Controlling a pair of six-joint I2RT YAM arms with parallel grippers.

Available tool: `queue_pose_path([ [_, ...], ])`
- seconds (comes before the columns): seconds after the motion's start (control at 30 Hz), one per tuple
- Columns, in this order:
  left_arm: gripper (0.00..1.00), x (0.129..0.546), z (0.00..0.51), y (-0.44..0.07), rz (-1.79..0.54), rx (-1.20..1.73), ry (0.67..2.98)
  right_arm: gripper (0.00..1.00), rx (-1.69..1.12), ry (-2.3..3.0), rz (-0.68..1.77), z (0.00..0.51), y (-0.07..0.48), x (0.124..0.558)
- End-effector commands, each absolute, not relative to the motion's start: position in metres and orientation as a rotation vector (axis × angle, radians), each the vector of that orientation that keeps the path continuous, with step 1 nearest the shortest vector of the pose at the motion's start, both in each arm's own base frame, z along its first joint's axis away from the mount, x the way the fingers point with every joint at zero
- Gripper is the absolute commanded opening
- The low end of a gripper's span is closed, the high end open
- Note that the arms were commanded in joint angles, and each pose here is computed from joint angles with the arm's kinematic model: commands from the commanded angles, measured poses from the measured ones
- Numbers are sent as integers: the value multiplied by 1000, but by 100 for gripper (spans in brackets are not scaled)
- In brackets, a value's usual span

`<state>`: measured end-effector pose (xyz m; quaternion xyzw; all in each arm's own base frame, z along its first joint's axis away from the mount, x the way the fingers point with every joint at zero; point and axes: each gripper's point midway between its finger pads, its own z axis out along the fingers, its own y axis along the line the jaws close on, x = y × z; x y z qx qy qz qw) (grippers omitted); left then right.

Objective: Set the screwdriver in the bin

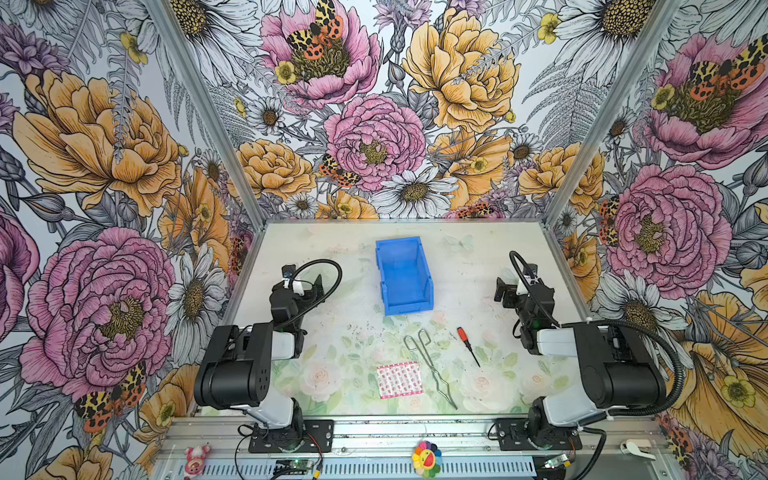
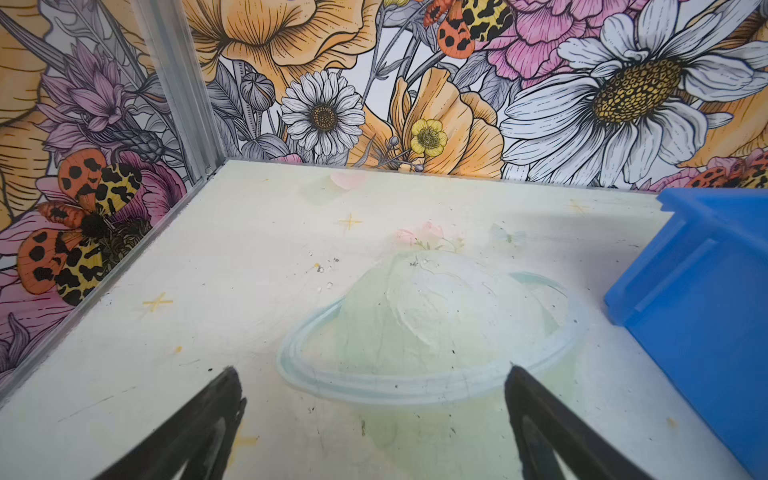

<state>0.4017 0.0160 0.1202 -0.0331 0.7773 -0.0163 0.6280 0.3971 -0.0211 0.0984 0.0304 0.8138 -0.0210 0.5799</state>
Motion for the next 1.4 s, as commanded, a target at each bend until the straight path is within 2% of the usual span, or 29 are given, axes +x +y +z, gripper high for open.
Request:
queue_pose_path([
  [0.0, 99, 407, 129, 13, -45, -65, 1757, 100, 72, 1855, -61, 111, -21, 403],
  [0.7, 99, 406, 129, 14, -43, -68, 1759, 100, 71, 1855, -64, 112, -22, 403],
  [0.83, 99, 402, 137, 16, -36, -78, 1734, 99, 92, 1886, -91, 125, -25, 404],
  [0.97, 99, 390, 162, 36, 72, -243, 1730, 99, 210, 1998, -145, 138, -37, 397],
  [1.03, 99, 383, 162, 57, 233, -403, 1875, 99, 322, 2095, -200, 141, -46, 386],
  [1.13, 99, 382, 166, 37, 176, -353, 1974, 99, 473, 2219, -212, 136, -49, 367],
  [1.37, 99, 357, 189, -35, -72, -254, 1979, 100, 464, 2458, -38, 111, 1, 333],
])
